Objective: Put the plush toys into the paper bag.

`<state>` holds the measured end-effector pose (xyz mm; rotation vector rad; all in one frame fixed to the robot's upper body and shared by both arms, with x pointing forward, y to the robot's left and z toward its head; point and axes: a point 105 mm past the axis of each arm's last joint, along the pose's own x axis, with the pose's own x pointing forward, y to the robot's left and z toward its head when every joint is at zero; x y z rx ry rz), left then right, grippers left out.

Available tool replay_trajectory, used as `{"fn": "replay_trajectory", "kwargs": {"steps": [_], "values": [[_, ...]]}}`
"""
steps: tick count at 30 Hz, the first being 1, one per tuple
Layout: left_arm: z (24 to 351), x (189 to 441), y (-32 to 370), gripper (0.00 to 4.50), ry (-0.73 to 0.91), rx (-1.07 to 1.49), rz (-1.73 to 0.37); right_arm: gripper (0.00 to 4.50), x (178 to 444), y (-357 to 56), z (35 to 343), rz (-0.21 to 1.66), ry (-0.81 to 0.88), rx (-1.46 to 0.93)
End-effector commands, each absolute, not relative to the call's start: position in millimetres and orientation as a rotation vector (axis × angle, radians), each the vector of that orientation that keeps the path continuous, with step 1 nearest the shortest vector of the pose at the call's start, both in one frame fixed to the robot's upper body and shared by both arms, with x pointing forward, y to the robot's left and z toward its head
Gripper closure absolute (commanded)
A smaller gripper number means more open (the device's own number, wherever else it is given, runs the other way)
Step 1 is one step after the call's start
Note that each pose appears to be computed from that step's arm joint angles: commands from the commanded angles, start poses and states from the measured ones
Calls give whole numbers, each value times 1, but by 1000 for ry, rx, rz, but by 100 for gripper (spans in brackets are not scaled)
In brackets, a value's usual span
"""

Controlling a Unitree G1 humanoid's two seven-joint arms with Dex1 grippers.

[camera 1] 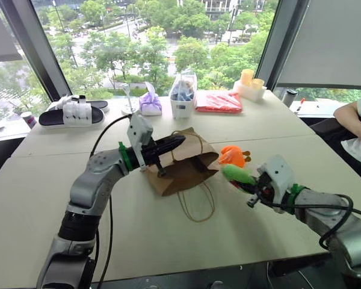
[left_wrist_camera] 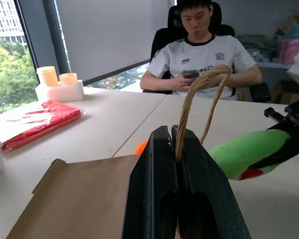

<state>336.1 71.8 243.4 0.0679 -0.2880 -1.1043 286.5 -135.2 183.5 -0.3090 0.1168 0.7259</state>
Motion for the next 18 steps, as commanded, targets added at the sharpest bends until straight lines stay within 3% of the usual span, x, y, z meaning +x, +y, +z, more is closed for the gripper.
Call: {"fn": "replay_trajectory", "kwargs": {"steps": [1,15,18], "values": [[263,330,71,450,-348,53,-1133,447,290,-106,178,790,101,-259],[265,320,61,450,-331,11,-1162,447,362,-17,167,822,-48,-200],[264,321,62,450,-330,1,-1147,324,369,-10,164,813,-61,-182]]}}
